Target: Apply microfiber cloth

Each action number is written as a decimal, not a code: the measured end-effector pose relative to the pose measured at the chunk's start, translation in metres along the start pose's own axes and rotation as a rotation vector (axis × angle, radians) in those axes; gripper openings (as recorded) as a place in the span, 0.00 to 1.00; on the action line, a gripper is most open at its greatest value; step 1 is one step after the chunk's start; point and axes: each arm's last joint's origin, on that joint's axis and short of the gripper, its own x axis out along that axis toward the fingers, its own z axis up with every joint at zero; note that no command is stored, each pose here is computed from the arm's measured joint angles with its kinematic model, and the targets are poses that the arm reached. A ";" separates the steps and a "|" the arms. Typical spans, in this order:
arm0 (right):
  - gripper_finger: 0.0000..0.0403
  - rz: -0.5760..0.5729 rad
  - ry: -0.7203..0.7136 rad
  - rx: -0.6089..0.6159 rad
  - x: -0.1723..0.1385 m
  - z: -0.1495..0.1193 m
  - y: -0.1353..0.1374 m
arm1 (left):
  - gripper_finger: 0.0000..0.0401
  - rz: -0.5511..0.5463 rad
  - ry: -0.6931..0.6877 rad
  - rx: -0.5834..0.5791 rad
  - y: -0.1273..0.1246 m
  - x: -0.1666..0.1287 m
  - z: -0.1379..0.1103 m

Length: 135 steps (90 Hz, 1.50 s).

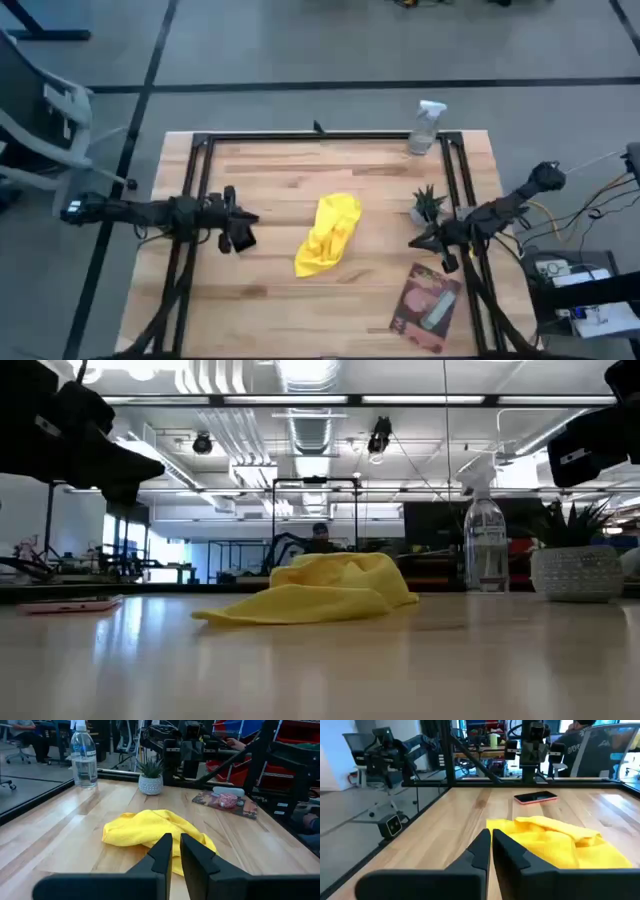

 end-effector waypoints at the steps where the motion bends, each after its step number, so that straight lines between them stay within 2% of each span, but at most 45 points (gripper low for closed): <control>1: 0.01 0.000 0.000 0.000 0.000 0.000 0.000 | 0.05 0.000 0.000 0.000 0.000 0.000 0.000; 129: 0.01 0.000 0.000 0.000 0.000 0.000 0.000 | 0.05 0.001 0.001 0.000 0.000 0.000 0.000; 135: 0.01 -0.003 0.000 -0.074 0.000 0.000 0.000 | 0.05 0.000 0.000 0.000 0.000 0.000 0.000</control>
